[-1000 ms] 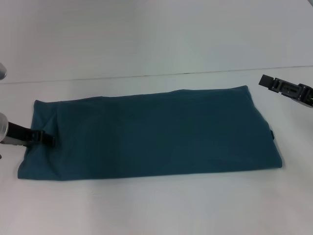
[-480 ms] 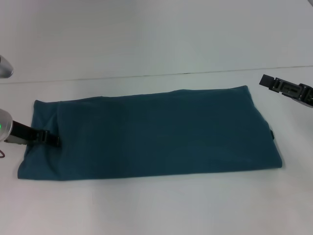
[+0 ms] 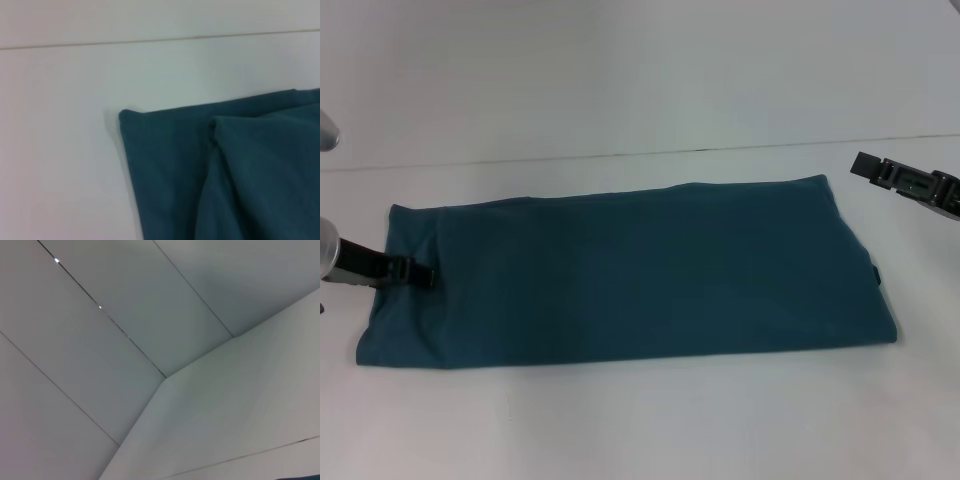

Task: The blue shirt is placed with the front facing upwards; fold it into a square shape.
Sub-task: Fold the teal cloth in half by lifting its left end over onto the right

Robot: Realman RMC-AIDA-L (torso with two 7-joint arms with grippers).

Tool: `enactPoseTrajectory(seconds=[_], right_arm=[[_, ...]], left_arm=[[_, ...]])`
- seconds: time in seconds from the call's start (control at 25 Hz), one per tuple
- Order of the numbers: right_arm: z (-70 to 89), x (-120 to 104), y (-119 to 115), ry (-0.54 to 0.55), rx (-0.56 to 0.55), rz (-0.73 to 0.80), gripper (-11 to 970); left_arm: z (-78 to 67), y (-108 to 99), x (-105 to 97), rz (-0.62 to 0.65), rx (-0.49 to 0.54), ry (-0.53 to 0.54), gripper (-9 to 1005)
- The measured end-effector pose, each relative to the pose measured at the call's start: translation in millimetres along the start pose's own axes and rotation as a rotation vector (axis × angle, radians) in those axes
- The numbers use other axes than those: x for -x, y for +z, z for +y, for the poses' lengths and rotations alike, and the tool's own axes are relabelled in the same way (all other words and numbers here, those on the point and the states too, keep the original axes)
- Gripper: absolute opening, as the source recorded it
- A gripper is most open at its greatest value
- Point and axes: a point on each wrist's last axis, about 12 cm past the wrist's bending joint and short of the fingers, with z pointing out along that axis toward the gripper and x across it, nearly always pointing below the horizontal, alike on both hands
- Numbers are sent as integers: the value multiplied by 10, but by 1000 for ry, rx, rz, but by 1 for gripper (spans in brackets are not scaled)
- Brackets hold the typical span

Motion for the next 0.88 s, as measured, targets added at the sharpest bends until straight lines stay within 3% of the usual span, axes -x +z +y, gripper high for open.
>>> enactPoseTrajectory(seconds=[0.88], right_arm=[[5, 14, 5, 7, 3, -9, 745]], left_arm=[[85, -7, -20, -3, 20, -25, 688]])
